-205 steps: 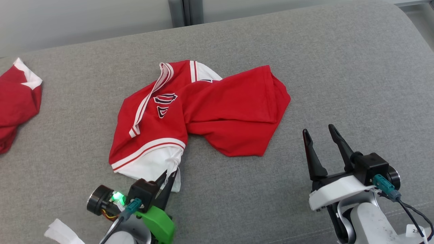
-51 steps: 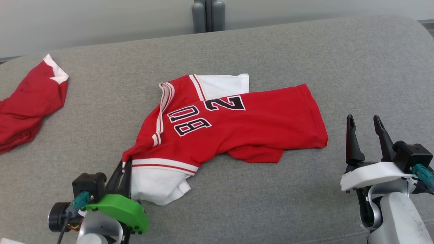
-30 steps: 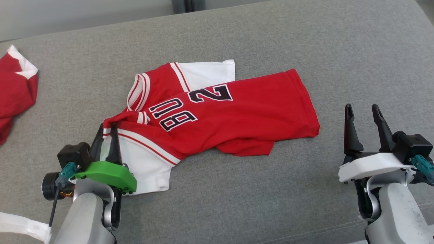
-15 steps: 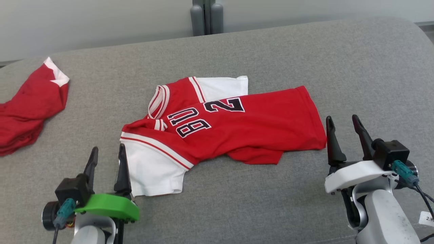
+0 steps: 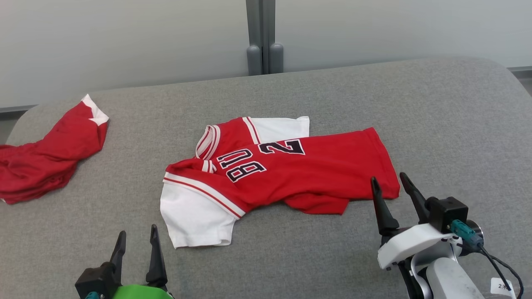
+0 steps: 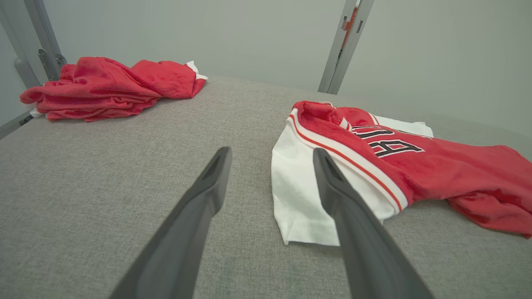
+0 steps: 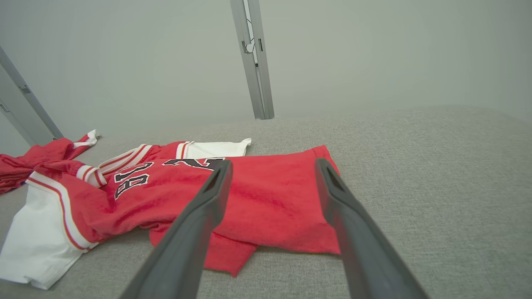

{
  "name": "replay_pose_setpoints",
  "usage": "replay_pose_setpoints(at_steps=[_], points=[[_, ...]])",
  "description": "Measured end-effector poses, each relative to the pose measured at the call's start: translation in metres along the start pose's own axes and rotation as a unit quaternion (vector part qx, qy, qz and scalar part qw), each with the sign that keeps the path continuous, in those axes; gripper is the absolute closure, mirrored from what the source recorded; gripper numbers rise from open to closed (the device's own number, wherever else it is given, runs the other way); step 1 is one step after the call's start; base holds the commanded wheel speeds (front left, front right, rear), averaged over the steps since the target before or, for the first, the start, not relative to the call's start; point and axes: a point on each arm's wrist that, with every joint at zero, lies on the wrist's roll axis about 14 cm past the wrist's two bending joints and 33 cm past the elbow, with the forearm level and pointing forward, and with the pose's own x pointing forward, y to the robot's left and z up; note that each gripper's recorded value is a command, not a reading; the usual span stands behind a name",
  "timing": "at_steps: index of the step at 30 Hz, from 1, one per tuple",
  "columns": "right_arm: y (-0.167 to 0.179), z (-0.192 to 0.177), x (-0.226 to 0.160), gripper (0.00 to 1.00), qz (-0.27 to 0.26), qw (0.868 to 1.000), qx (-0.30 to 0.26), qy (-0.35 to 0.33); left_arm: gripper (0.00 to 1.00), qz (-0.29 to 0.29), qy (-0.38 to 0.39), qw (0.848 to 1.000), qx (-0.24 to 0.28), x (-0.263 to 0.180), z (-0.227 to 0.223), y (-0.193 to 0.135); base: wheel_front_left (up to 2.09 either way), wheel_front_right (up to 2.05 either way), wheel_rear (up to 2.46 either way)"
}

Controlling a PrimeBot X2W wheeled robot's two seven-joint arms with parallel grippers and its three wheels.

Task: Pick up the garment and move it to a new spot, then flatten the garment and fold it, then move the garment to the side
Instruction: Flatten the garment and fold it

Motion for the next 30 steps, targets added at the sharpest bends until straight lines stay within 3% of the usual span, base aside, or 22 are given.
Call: replay_pose_setpoints(at_steps=[15,30], points=[[0.002,-0.007,-0.005,0.00,0.002,1.000,0.003,0.011,0.00,-0.005,0.001,1.000,-0.001,-0.001,-0.001,-0.005,0.00,0.00,0.00],[-0.021,-0.020,-0.003,0.00,-0.028,0.999,0.000,0.031,0.00,0.013,0.138,0.990,0.016,0.019,-0.074,0.003,0.00,0.00,0.00]])
